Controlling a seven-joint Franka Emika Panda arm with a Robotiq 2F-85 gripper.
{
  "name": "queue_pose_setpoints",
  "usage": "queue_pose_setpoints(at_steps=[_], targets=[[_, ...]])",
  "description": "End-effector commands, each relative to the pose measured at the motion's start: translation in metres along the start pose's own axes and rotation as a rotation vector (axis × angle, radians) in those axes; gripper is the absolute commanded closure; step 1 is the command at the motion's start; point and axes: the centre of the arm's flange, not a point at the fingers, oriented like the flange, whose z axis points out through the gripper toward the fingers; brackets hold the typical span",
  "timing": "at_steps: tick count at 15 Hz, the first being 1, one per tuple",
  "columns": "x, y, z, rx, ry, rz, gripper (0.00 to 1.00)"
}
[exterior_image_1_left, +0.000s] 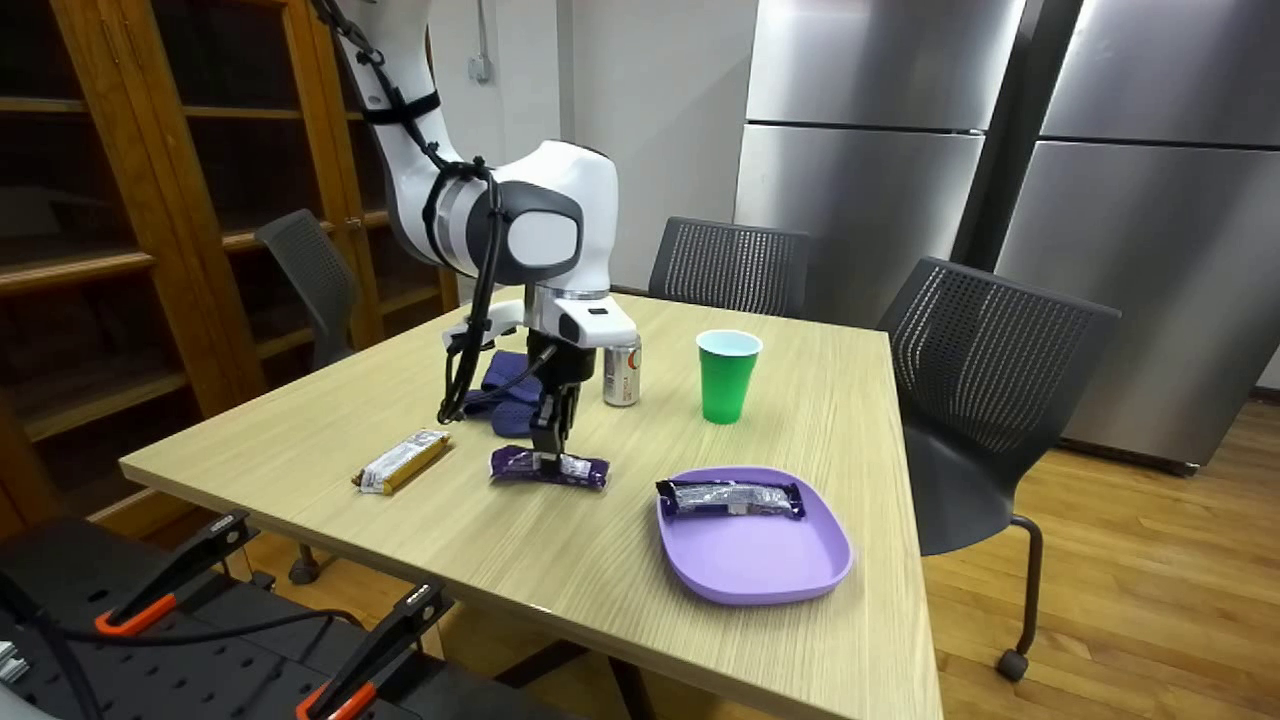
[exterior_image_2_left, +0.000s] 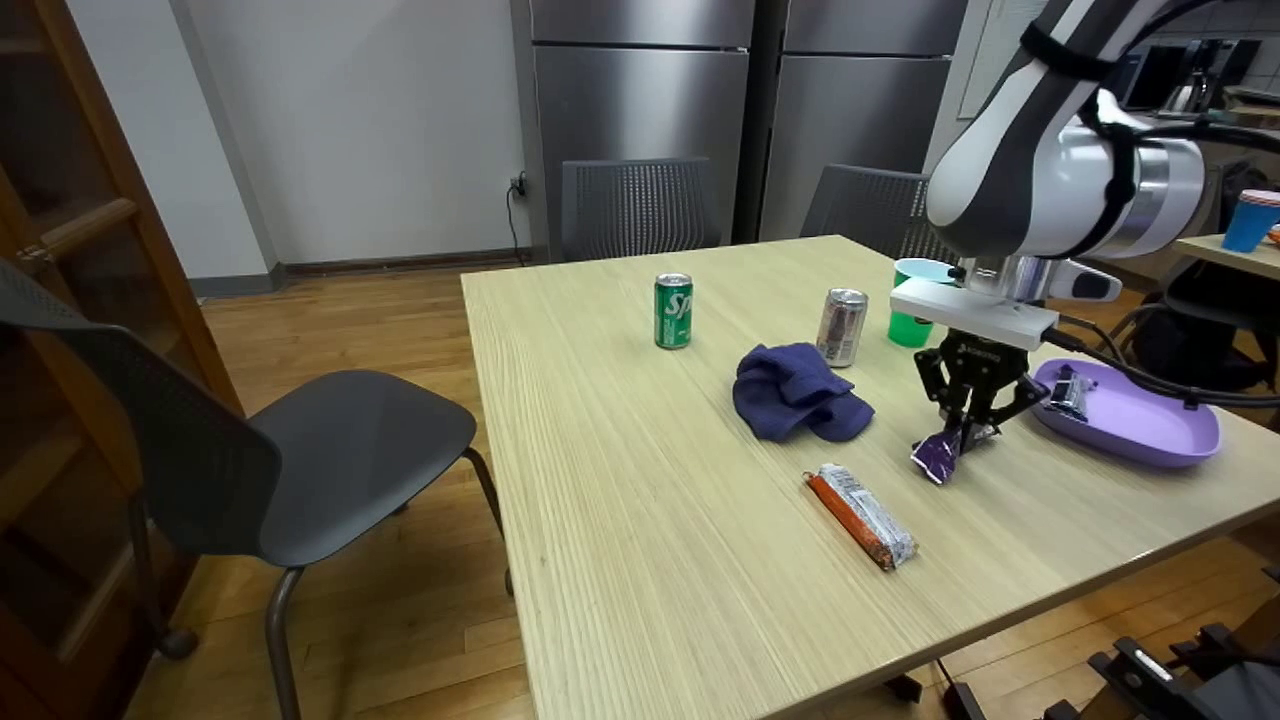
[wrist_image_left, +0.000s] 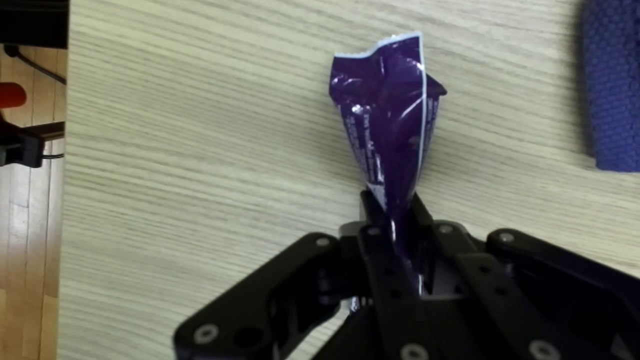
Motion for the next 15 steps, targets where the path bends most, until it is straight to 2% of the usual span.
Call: queue_pose_setpoints(at_steps=[1, 8, 15], targets=[[0.0, 0.005, -0.013, 0.028, -0.003, 0.011, 0.97], [0.013, 0.01, -0.049, 0.075, 0.013, -0.011, 0.97], [0.048, 0.027, -0.079, 0.107, 0.037, -0.033, 0.97]])
